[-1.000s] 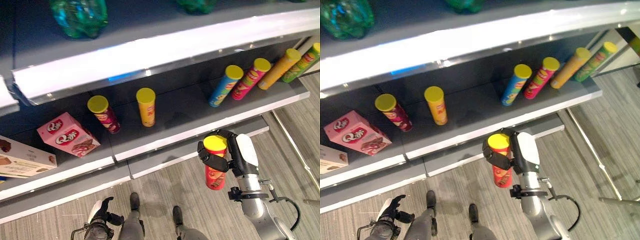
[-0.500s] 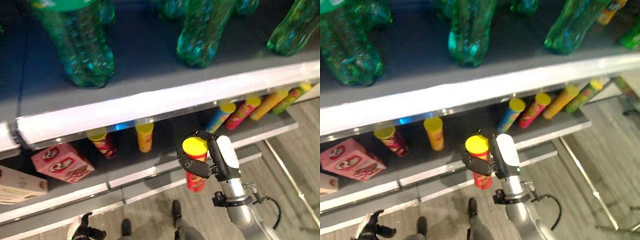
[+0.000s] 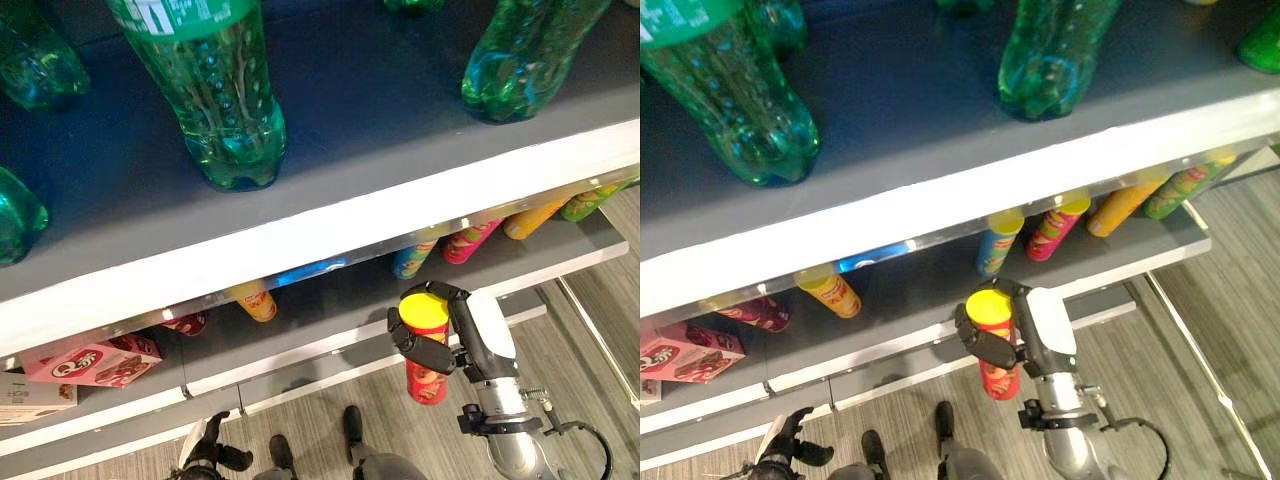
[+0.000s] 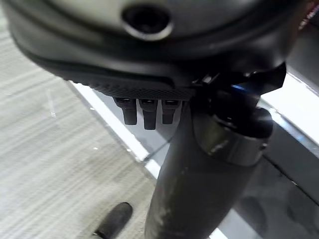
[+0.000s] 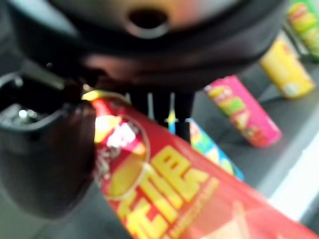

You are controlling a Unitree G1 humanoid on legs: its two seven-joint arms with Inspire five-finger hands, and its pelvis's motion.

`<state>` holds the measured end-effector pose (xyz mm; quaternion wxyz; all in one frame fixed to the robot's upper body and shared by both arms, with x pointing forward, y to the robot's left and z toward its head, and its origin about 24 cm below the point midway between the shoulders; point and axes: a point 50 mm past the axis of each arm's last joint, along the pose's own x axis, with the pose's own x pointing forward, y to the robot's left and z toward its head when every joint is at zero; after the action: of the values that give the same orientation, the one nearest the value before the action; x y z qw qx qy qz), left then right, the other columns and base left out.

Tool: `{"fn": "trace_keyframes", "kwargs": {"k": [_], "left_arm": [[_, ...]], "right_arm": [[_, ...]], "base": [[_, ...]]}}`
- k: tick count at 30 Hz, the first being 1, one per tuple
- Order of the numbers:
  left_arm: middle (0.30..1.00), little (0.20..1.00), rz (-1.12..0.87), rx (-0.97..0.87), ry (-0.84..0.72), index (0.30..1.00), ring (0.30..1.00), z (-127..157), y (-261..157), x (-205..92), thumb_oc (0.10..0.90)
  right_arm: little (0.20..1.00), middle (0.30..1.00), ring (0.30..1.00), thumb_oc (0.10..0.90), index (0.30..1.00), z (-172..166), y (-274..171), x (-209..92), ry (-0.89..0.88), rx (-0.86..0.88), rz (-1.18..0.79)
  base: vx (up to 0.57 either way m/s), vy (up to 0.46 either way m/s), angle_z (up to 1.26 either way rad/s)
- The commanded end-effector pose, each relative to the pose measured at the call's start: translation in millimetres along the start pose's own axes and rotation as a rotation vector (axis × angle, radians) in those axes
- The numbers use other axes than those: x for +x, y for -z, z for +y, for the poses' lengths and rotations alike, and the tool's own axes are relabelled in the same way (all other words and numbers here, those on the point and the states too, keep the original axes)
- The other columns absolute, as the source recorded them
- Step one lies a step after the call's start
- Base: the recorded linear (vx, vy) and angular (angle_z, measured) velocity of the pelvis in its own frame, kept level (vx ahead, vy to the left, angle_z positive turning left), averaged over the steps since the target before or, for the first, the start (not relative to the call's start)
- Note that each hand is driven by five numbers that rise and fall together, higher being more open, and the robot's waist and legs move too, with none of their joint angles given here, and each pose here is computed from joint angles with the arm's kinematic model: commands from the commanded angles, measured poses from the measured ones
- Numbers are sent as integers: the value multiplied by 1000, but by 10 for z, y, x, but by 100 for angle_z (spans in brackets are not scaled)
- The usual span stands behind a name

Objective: Put the goods on the table back onto the shelves and tidy them up.

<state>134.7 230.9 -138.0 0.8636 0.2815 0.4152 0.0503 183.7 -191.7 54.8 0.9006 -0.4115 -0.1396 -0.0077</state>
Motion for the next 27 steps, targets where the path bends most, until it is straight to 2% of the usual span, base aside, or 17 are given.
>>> {"fn": "trace_keyframes", "kwargs": {"k": [1, 9, 17, 27], "left_arm": [[900, 900, 10, 54, -25, 900, 900, 86, 62, 22, 800], [900, 900, 4, 60, -20, 900, 900, 40, 60, 11, 800], [900, 900, 17, 55, -17, 900, 900, 15, 73, 5, 800], [900, 900, 36, 42, -28, 900, 900, 23, 109, -2, 800]], "right_arm": [[300, 300, 300, 400, 300, -197, -403, 262, 192, 46, -268], [300, 300, 300, 400, 300, 64, -385, 526, 217, -9, -300], [300, 300, 300, 400, 300, -38, -528, 742, 358, -3, -363], [300, 300, 300, 400, 300, -233, -746, 868, 544, 95, -427]], "base": [[35, 60, 4], [-2, 27, 4], [-6, 1, 8], [-10, 0, 6]]}}
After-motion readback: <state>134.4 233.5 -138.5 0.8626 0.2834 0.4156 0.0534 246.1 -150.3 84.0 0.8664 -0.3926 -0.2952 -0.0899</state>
